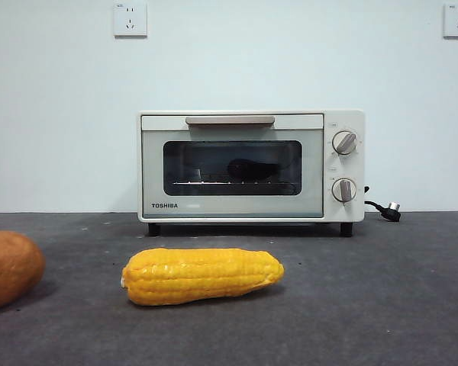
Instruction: Take the eggplant from the table,put the eggplant in the oven
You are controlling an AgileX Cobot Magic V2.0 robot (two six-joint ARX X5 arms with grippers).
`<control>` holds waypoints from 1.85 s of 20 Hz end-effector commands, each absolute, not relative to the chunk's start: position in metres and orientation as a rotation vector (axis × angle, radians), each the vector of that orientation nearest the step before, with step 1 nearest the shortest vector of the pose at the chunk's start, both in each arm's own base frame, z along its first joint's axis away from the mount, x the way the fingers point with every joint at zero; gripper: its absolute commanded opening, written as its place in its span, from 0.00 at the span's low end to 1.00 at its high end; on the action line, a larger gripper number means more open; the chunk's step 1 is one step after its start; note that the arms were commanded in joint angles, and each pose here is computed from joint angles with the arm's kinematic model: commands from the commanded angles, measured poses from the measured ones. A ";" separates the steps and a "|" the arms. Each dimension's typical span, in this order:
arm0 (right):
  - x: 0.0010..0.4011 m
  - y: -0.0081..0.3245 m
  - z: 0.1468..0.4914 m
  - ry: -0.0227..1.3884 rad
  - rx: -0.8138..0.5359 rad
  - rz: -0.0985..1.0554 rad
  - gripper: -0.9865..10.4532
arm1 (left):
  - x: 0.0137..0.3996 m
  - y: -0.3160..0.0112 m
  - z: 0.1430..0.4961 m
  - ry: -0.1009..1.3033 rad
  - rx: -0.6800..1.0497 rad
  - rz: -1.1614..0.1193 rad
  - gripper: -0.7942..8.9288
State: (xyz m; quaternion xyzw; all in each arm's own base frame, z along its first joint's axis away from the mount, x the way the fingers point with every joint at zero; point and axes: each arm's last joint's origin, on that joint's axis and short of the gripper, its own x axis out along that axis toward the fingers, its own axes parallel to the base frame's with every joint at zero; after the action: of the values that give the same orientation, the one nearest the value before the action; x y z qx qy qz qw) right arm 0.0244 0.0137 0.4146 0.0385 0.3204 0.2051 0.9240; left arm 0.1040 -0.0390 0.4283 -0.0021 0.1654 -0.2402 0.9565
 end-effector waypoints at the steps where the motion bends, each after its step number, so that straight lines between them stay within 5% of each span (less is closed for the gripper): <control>1: 0.023 0.013 0.413 0.679 0.072 0.417 0.08 | 0.102 -0.039 0.429 0.327 0.007 -0.489 0.08; 16: 0.023 0.013 0.413 0.679 0.072 0.417 0.08 | 0.110 -0.041 0.429 0.317 0.030 -0.478 0.08; 22: 0.023 0.013 0.413 0.678 0.072 0.417 0.09 | 0.107 -0.026 0.436 0.210 0.204 -0.229 0.08; 25: 0.023 0.013 0.413 0.678 0.072 0.417 0.09 | 0.088 -0.014 0.436 0.088 0.201 -0.219 0.08; 30: 0.023 0.013 0.413 0.679 0.072 0.417 0.09 | 0.069 -0.006 0.374 -0.104 0.202 -0.127 0.08; 37: 0.024 0.013 0.413 0.683 0.071 0.416 0.09 | 0.080 -0.003 0.251 0.051 0.139 -0.093 0.08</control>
State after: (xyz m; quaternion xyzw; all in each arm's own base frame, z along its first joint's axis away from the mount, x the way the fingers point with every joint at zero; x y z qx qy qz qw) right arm 0.0250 0.0140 0.4146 0.0381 0.3214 0.2048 0.9238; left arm 0.0792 -0.0031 0.2515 0.0791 0.0296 -0.0485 0.9952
